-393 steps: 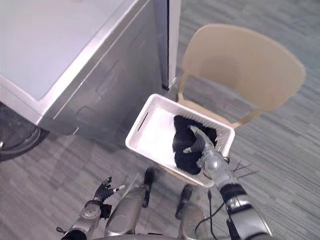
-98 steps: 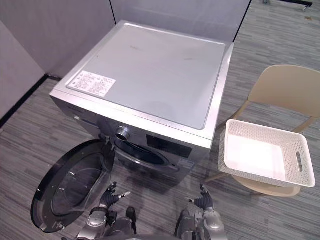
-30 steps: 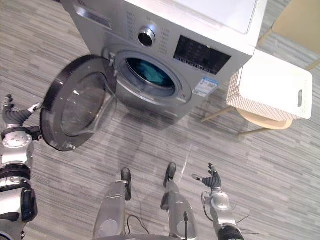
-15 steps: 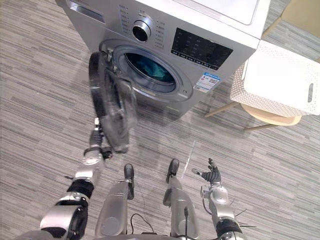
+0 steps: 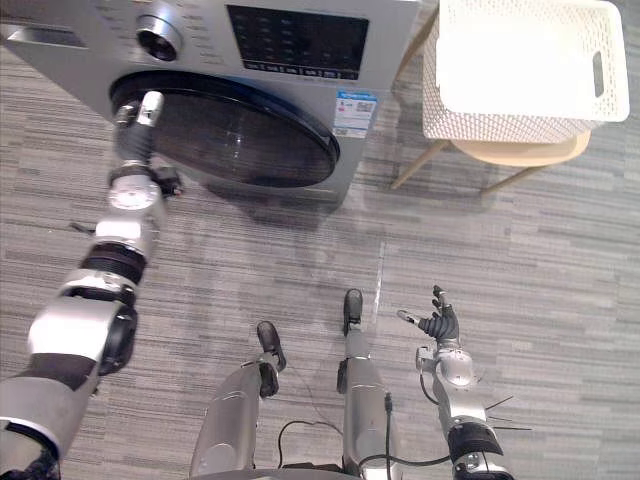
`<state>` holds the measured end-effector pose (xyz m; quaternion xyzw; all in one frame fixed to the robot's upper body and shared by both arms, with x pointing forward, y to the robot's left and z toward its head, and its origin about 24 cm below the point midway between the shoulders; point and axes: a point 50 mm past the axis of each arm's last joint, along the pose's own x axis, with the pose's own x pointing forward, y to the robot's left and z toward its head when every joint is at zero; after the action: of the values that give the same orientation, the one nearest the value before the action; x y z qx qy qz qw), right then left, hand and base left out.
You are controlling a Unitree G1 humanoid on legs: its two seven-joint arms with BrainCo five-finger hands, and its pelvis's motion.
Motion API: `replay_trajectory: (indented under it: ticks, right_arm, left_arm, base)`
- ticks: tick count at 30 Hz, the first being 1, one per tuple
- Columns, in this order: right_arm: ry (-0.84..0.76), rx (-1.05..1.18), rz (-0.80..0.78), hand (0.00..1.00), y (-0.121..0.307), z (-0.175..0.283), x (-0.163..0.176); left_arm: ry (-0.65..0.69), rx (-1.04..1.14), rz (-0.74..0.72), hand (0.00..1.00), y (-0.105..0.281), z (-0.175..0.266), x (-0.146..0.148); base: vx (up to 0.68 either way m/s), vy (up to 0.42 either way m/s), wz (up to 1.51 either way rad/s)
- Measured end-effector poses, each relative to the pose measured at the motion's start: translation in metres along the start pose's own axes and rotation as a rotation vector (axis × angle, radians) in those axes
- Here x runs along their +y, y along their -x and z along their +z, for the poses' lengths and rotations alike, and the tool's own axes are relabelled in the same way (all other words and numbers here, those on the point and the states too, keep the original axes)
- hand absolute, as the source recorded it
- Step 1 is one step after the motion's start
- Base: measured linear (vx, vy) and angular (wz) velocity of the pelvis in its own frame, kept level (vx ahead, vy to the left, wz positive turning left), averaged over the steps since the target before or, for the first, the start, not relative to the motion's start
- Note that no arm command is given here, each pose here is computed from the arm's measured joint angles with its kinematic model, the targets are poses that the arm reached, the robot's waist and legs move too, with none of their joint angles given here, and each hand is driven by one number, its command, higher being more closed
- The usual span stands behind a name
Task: Pick up the laundry basket with both hands and put the clothes into the washing machine.
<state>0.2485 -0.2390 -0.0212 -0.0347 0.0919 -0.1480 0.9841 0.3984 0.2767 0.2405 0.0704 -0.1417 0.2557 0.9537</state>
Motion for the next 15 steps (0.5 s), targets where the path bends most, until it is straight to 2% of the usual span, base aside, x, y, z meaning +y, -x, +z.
replay_trajectory:
  ticks: [4,7,10,12,13,15]
  right_arm:
    - [-0.03,-0.062,-0.003,0.0,0.009,0.009,0.001]
    - [-0.036,-0.079,-0.001,0.0,0.01,0.012,0.002]
    - [-0.04,-0.049,0.0,0.0,0.021,0.002,0.007]
    - [-0.02,-0.008,0.009,0.0,0.03,-0.011,0.014]
    - [-0.002,0.011,0.017,0.0,0.031,-0.015,0.016]
    - [0.082,0.116,0.035,0.0,0.036,-0.039,0.016]
  left_arm:
    - [0.066,-0.029,-0.015,0.0,0.001,0.01,-0.01]
    - [0.106,-0.107,-0.066,0.0,0.021,0.002,-0.023]
    - [0.128,-0.063,-0.216,0.0,0.077,-0.049,-0.053]
    - [0.153,0.184,-0.315,0.0,0.155,-0.124,-0.07]
    - [0.153,0.259,-0.329,0.0,0.177,-0.142,-0.068]
    - [0.132,0.519,-0.341,0.0,0.252,-0.197,-0.045]
  base:
    - [-0.04,-0.037,-0.12]
    - [0.02,-0.038,0.18]
    - [0.08,-0.013,0.36]
    - [0.13,-0.014,0.43]
    - [0.15,-0.015,0.49]
    - [0.16,-0.001,0.74]
